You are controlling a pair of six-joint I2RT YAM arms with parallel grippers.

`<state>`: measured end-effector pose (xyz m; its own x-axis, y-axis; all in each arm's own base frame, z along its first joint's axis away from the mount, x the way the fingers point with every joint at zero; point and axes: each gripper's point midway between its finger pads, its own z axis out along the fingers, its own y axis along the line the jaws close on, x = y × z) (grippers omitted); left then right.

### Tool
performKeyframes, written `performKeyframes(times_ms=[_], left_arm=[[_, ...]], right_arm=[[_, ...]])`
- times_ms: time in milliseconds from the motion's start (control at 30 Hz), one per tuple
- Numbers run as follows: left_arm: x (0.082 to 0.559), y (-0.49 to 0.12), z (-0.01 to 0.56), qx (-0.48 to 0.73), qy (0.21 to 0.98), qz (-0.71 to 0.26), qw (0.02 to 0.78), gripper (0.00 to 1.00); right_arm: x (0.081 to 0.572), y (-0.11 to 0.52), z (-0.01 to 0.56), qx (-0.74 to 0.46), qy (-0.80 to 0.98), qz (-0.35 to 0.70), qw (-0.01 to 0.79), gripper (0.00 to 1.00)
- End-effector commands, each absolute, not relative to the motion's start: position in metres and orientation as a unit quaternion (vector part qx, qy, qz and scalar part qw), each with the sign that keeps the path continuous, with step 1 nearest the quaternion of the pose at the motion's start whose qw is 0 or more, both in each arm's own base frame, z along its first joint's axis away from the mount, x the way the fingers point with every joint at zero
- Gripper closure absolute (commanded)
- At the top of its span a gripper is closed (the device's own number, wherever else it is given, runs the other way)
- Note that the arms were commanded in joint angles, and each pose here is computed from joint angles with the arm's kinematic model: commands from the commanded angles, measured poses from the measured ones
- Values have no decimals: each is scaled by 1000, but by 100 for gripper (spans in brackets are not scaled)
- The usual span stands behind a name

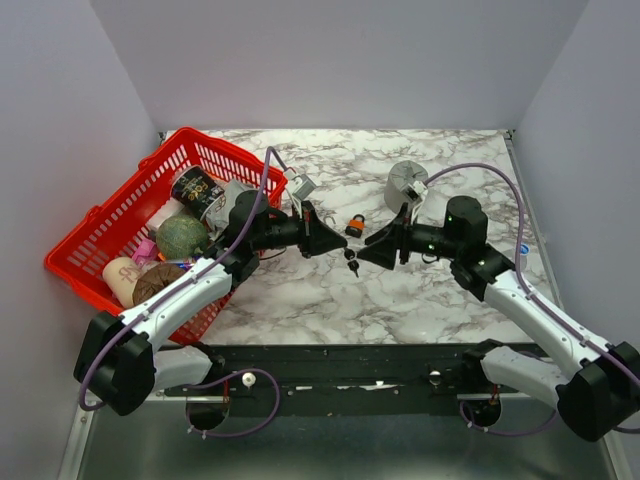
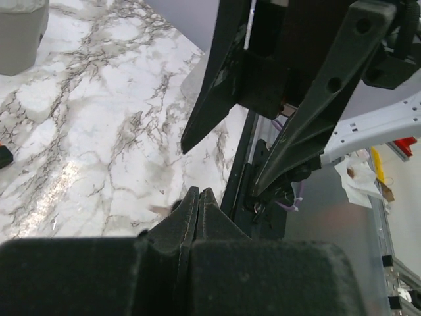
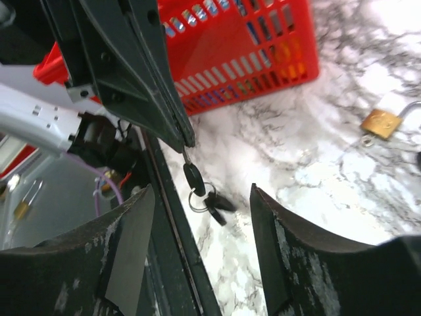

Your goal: Unlock with the key

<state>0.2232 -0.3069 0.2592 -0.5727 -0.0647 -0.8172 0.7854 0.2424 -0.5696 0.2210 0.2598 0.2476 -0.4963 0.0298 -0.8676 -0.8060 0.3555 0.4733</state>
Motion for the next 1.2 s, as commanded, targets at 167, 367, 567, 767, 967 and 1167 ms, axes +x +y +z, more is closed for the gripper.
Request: performKeyframes(times_ms=[167, 367, 567, 767, 967, 1167], left_arm=[[201, -311, 287, 317, 632, -593, 385, 100], [200, -312, 287, 320, 630, -598, 379, 100], [198, -313, 287, 323, 628, -599, 377, 100], [197, -314, 286, 323, 629, -600, 374, 100], [197, -315, 286, 324, 629, -599, 374, 100], [200, -313, 285, 321, 635, -589, 384, 100]], right_arm=[[197, 273, 240, -329, 688, 534, 365, 46], [197, 279, 240, -330, 684, 539, 364, 55], [196, 283, 241, -332, 679, 542, 367, 59], [194, 286, 236, -334, 682, 543, 357, 75], [194, 287, 234, -334, 684, 543, 355, 98], [198, 284, 235, -323, 689, 532, 371, 99]])
